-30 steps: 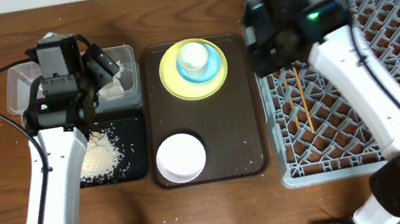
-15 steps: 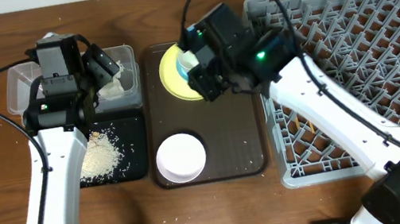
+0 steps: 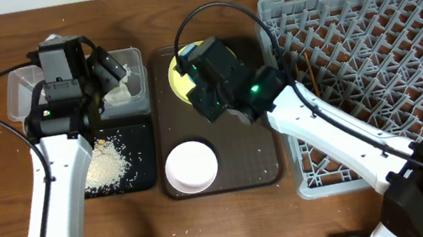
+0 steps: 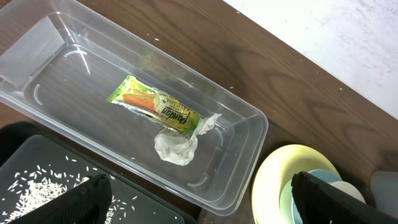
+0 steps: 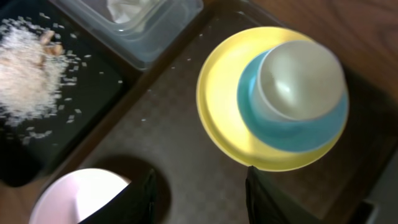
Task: Sort waste into correct bins and load items into the dishwasher rack
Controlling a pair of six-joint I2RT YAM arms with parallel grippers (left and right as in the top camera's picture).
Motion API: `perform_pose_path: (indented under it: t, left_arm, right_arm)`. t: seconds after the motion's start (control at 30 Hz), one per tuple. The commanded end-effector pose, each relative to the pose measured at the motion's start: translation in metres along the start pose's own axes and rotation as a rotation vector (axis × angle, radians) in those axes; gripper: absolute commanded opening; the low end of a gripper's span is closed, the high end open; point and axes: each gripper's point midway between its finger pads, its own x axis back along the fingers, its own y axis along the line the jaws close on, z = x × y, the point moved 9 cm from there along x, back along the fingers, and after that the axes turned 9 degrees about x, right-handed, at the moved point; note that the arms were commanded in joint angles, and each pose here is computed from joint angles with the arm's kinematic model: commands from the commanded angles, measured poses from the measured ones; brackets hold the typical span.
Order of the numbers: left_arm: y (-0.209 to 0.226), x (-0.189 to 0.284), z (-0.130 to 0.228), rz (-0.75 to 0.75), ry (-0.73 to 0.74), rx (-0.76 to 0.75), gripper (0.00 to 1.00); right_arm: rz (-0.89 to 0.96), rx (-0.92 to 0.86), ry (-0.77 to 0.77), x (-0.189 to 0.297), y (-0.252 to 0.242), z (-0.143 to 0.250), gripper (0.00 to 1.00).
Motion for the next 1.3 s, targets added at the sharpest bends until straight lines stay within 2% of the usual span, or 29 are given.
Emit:
perform_pose_path:
  t: [0.0, 0.07, 0.13, 0.2, 0.4, 0.67, 0.9, 1.27]
  left_arm:
    - [-0.001, 0.001, -0.005, 0.0, -0.013, 0.003, 0.95]
    - [-0.001, 0.001, -0.005, 0.0, -0.013, 0.003, 0.95]
    - [-0.001, 0.001, -0.005, 0.0, -0.013, 0.003, 0.95]
    - [-0.001, 0.001, -0.005, 0.0, -0.013, 0.003, 0.95]
    - [-0.001, 0.001, -0.005, 0.0, -0.013, 0.003, 0.95]
    - [-0.001, 0.001, -0.005, 0.0, -0.013, 0.003, 0.95]
    - [-0.001, 0.001, -0.005, 0.0, -0.013, 0.003, 0.95]
    - [-0.001, 0.001, -0.005, 0.0, -0.013, 0.003, 0.95]
  right_arm:
    - [0.046, 0.058, 0.019, -0.006, -0.007, 0.009, 0.43]
    - [0.035, 0.085, 0.019, -0.013, -0.005, 0.016, 0.38]
    - [-0.012, 0.153, 0.008, -0.021, 0.0, 0.024, 0.28]
    - [-0.04, 0.189, -0.004, -0.028, 0.003, 0.031, 0.26]
    - [-0.026, 0.231, -0.049, -0.046, 0.003, 0.05, 0.28]
    - [-0.003, 0.242, -0.136, -0.062, 0.004, 0.064, 0.35]
    - [-0.011, 0.241, -0.108, -0.088, 0.005, 0.075, 0.36]
    - [0.061, 0.227, -0.103, -0.094, -0.006, 0.076, 0.37]
